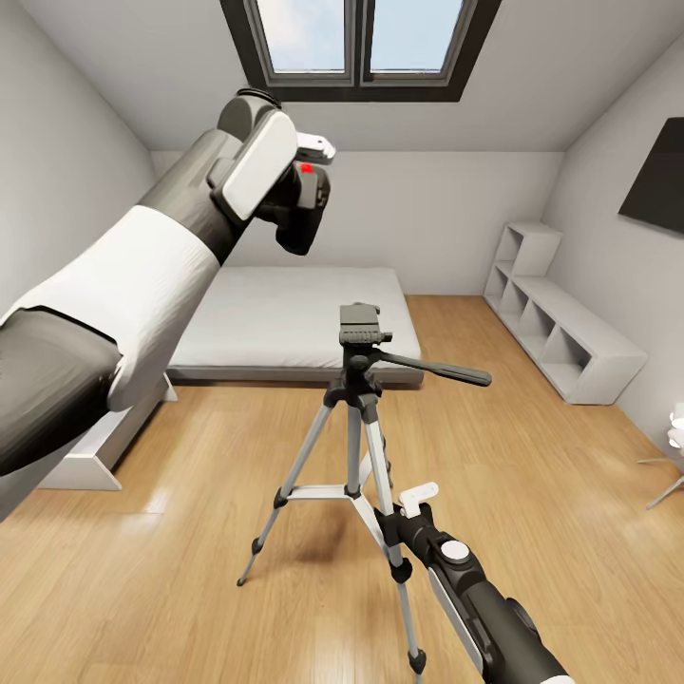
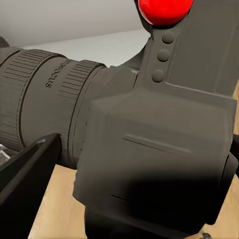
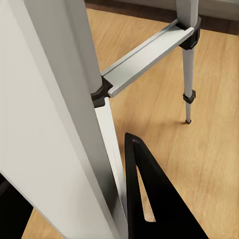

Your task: Attach the digital camera to the camera tripod in the bedroom.

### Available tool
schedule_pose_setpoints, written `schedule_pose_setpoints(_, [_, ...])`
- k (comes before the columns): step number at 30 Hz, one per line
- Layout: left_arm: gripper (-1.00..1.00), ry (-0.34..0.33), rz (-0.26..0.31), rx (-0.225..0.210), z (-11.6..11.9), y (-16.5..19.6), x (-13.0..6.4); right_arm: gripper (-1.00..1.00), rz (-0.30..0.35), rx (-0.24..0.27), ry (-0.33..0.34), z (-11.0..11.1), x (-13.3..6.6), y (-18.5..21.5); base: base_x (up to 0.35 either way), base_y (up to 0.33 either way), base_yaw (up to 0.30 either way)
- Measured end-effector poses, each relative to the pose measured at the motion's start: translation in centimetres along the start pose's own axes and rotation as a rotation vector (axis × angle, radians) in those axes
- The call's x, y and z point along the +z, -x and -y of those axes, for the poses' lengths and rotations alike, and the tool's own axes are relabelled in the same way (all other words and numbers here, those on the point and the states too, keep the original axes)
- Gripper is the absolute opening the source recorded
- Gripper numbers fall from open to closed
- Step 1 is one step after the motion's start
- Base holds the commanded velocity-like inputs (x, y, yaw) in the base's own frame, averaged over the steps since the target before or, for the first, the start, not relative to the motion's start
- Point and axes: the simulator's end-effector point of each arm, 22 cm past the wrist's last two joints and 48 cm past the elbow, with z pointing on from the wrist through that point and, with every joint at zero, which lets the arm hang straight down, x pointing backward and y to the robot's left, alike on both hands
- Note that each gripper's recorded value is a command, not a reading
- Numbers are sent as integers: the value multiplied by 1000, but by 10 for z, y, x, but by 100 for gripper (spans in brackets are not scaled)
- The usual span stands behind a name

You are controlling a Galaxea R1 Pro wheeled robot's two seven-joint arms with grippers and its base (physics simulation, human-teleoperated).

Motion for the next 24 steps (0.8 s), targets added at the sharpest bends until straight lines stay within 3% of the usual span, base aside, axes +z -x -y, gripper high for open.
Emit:
schedule_pose_setpoints(6, [-100, 50, -35, -2, -14, -14, 11, -100, 0, 0, 1, 0, 0, 0, 0, 0, 0])
schedule_pose_setpoints(10, [-100, 41, -53, -9, -13, -20, 14, -100, 0, 0, 0, 0, 0, 0, 0, 0, 0])
schedule_pose_setpoints(12, [-100, 4, -59, -20, -6, -21, 15, -100, 0, 0, -1, 0, 0, 0, 0, 0, 0])
schedule_pose_setpoints(16, [-100, -231, -70, -54, 41, -23, 10, -100, 0, 0, 0, 0, 0, 0, 0, 0, 0])
schedule_pose_setpoints(17, [-100, -384, -67, -76, 69, -20, 1, -100, 0, 0, 0, 0, 0, 0, 0, 0, 0])
schedule_pose_setpoints(20, [-100, -590, -53, -95, 99, -14, -18, -100, 0, 0, 0, 0, 0, 0, 0, 0, 0])
schedule_pose_setpoints(21, [-100, -690, -43, -109, 110, -10, -29, -100, 0, 0, 1, 0, 0, 0, 0, 0, 0])
schedule_pose_setpoints(24, [-100, -751, -21, -88, 115, -8, -36, -100, 0, 0, 1, 0, 0, 0, 0, 0, 0])
